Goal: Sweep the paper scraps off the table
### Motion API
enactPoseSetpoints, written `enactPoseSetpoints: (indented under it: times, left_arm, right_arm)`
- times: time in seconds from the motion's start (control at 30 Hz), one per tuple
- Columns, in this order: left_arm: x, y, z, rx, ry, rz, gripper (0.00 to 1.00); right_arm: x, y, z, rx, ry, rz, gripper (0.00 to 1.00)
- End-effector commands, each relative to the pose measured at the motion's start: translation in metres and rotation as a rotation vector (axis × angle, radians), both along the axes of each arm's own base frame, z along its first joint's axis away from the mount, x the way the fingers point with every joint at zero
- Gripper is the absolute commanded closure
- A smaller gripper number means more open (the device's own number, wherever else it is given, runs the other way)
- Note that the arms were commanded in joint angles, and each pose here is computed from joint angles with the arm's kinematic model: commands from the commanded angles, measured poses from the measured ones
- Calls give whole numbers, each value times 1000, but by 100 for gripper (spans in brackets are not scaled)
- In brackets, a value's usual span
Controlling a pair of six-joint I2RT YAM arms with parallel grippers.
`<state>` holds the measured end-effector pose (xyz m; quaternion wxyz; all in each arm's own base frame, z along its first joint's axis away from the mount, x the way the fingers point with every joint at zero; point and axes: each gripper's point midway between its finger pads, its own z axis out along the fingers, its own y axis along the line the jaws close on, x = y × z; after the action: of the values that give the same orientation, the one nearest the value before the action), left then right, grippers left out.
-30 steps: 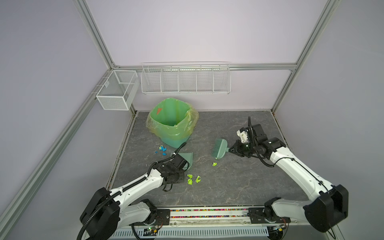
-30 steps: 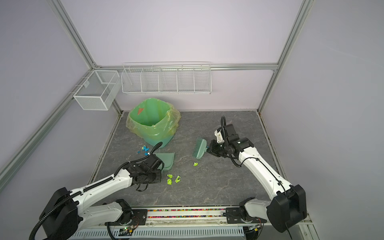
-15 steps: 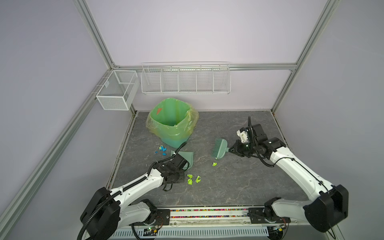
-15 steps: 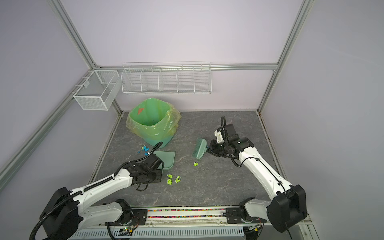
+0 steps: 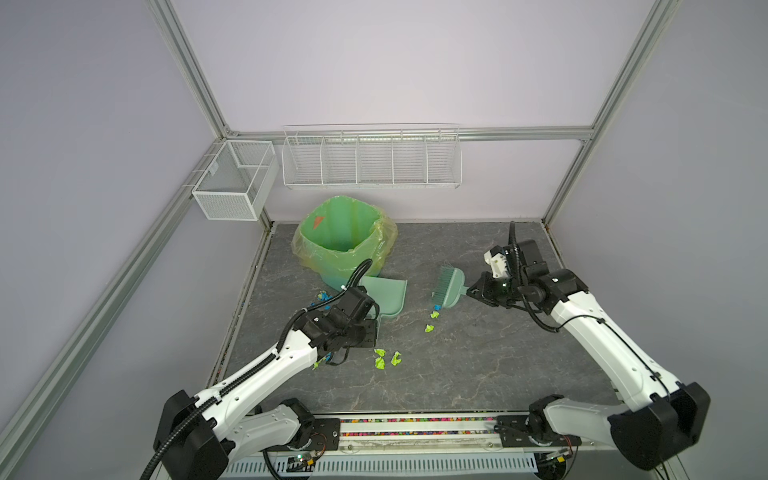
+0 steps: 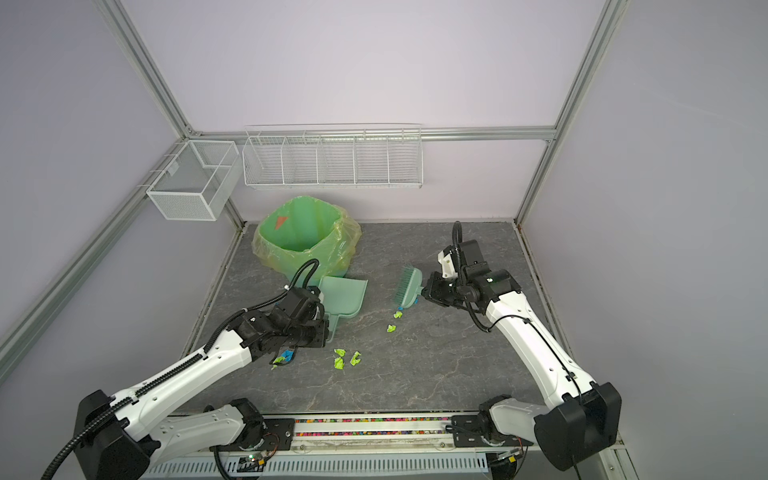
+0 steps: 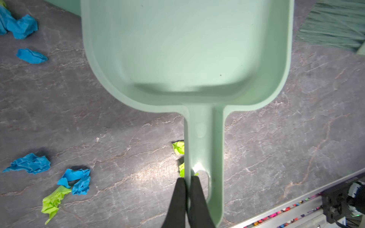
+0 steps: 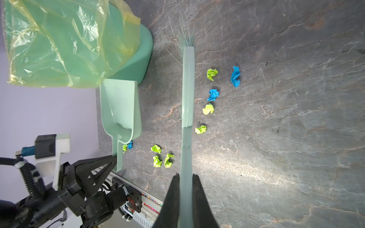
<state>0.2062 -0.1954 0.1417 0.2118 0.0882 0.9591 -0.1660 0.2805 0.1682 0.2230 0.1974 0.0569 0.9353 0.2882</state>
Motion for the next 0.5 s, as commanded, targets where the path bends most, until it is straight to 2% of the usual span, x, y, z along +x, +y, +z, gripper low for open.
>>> enactPoseSetpoints:
  times: [0.0,0.3,0.47]
  left_arm:
    - [-7,-6,11,-15,17,-64,100]
    - [-24,-12,7,-33,55,-123,100]
    - [-38,-14,1,14,79,-195,100]
  right_arm:
    - [-4,-15,13,-31,-31,-5,93]
    - [-7,-41,13,-88,-22,-37,93]
    - [-12,-61,0,-195,8,-51,93]
